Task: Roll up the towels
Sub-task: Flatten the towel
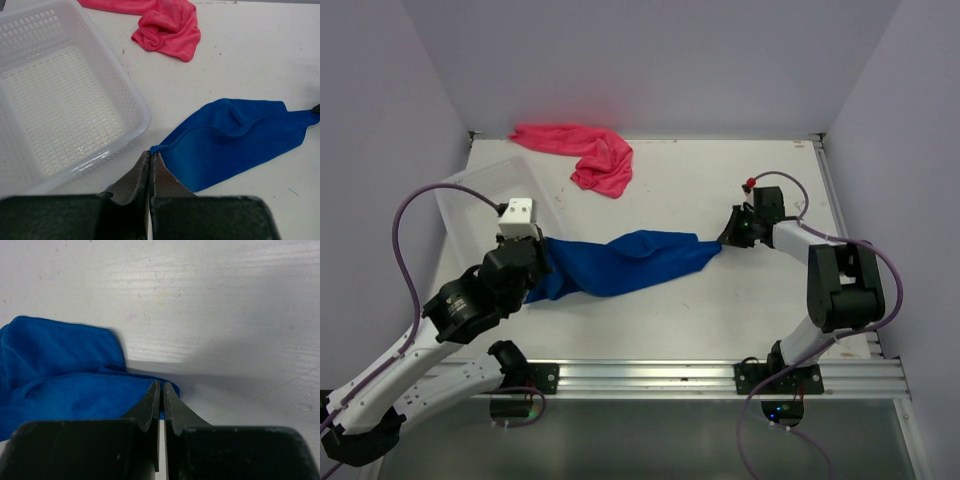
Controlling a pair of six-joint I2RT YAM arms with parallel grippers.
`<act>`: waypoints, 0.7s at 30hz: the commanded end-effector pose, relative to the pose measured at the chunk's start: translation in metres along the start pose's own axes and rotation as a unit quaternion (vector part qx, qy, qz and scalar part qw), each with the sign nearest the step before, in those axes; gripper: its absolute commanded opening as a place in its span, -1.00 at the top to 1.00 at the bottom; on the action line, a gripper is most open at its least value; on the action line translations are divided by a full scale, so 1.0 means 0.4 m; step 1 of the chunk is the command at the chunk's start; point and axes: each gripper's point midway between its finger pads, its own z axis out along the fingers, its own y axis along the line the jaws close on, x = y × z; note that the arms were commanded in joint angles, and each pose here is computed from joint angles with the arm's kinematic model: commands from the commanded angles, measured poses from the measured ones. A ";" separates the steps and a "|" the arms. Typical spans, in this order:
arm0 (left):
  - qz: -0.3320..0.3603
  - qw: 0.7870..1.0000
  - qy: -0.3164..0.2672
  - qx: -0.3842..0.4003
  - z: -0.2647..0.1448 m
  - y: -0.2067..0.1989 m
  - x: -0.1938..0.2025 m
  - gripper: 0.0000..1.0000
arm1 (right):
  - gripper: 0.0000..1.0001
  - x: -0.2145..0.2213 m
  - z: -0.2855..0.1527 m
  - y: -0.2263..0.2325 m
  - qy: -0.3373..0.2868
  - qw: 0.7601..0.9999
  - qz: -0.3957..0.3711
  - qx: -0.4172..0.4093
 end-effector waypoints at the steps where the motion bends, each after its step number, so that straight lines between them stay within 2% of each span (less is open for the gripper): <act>1: -0.016 1.000 -0.013 -0.009 -0.002 0.005 -0.021 1.00 | 1.00 -0.026 -0.020 0.025 -0.019 1.000 -0.017 -0.011; 6: -0.013 1.000 -0.013 -0.011 0.007 -0.003 -0.024 1.00 | 1.00 -0.074 -0.090 0.048 -0.049 0.999 -0.015 0.002; 14: 0.006 1.000 -0.010 -0.026 0.048 -0.024 -0.024 1.00 | 1.00 -0.200 -0.328 0.080 -0.164 0.985 0.015 0.049; 21: 0.010 0.998 -0.046 -0.048 0.070 -0.033 -0.088 1.00 | 1.00 -0.262 -0.511 0.052 -0.229 0.967 0.072 0.081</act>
